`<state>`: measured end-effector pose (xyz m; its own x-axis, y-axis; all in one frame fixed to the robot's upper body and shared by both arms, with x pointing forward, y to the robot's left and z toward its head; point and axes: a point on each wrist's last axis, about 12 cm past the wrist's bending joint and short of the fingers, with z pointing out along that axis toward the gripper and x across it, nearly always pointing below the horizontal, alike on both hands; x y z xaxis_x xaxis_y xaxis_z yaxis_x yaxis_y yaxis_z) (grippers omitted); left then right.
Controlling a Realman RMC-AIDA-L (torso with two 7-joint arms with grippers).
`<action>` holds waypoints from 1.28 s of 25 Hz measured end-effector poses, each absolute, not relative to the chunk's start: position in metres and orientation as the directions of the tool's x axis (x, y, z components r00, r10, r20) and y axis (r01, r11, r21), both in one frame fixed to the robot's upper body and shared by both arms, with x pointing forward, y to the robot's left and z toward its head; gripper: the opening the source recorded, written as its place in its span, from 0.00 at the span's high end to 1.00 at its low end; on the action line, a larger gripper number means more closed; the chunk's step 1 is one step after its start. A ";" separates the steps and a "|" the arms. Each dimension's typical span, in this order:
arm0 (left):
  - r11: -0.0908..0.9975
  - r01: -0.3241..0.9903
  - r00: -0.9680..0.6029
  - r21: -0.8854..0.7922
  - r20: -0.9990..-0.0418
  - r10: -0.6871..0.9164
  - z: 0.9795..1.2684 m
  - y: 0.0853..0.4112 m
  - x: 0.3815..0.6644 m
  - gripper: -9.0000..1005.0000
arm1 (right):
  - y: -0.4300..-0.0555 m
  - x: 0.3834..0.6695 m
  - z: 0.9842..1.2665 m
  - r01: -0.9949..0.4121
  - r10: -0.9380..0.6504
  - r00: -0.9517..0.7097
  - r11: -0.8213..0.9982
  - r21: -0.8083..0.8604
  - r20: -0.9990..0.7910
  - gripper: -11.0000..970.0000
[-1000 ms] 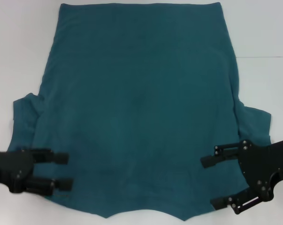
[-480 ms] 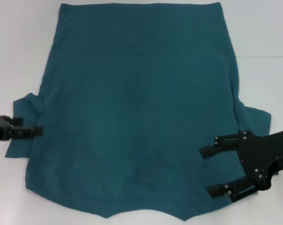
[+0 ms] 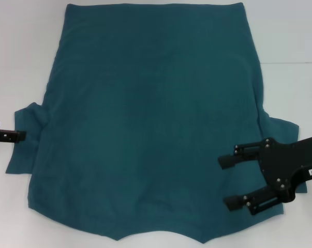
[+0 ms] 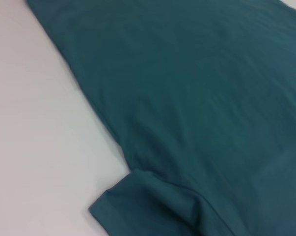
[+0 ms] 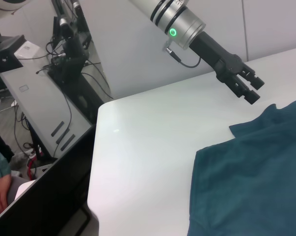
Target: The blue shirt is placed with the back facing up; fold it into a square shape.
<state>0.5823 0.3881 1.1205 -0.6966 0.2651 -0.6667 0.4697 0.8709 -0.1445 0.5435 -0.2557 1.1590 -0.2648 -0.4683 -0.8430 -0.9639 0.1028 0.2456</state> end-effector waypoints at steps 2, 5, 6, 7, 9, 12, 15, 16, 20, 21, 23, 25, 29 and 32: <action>0.877 0.457 -0.709 -0.149 -0.657 0.257 1.121 0.387 0.585 0.08 | -0.256 0.545 1.161 -0.963 -0.466 -0.270 0.111 0.247 -0.842 0.03; 0.891 0.433 -0.729 -0.137 -0.635 0.257 1.121 0.384 0.590 0.09 | -0.257 0.546 1.165 -0.961 -0.467 -0.278 0.127 0.247 -0.839 0.03; 0.897 0.425 -0.738 -0.125 -0.622 0.263 1.119 0.382 0.592 0.09 | -0.257 0.547 1.166 -0.961 -0.469 -0.277 0.130 0.245 -0.839 0.03; 0.897 0.425 -0.742 -0.121 -0.614 0.269 1.118 0.379 0.593 0.09 | -0.256 0.547 1.167 -0.961 -0.469 -0.278 0.131 0.245 -0.838 0.03; 0.897 0.424 -0.749 -0.121 -0.603 0.273 1.115 0.374 0.596 0.10 | -0.256 0.548 1.168 -0.961 -0.470 -0.276 0.133 0.242 -0.838 0.03; 0.903 0.409 -0.756 -0.130 -0.602 0.256 1.113 0.370 0.600 0.11 | -0.254 0.549 1.170 -0.962 -0.470 -0.274 0.134 0.239 -0.839 0.03; 0.912 0.389 -0.762 -0.133 -0.603 0.237 1.112 0.369 0.602 0.12 | -0.253 0.550 1.171 -0.961 -0.470 -0.276 0.134 0.241 -0.838 0.03; 0.914 0.384 -0.763 -0.129 -0.602 0.236 1.111 0.368 0.603 0.12 | -0.253 0.550 1.171 -0.961 -0.470 -0.276 0.134 0.241 -0.838 0.03; 0.929 0.355 -0.779 -0.108 -0.582 0.231 1.103 0.365 0.607 0.24 | -0.252 0.550 1.171 -0.961 -0.470 -0.277 0.130 0.244 -0.838 0.03; 0.931 0.349 -0.783 -0.105 -0.579 0.229 1.102 0.365 0.607 0.29 | -0.252 0.550 1.171 -0.961 -0.469 -0.278 0.130 0.246 -0.838 0.03; 0.933 0.345 -0.786 -0.105 -0.576 0.226 1.100 0.363 0.608 0.33 | -0.253 0.549 1.170 -0.960 -0.468 -0.280 0.132 0.247 -0.838 0.03; 0.932 0.347 -0.787 -0.110 -0.575 0.225 1.100 0.360 0.609 0.33 | -0.253 0.549 1.170 -0.960 -0.468 -0.282 0.135 0.247 -0.838 0.03; 0.928 0.354 -0.788 -0.119 -0.572 0.227 1.100 0.356 0.612 0.33 | -0.253 0.550 1.170 -0.957 -0.467 -0.289 0.140 0.253 -0.836 0.03; 0.927 0.355 -0.789 -0.122 -0.571 0.227 1.099 0.354 0.612 0.33 | -0.254 0.550 1.172 -0.957 -0.469 -0.290 0.145 0.251 -0.834 0.03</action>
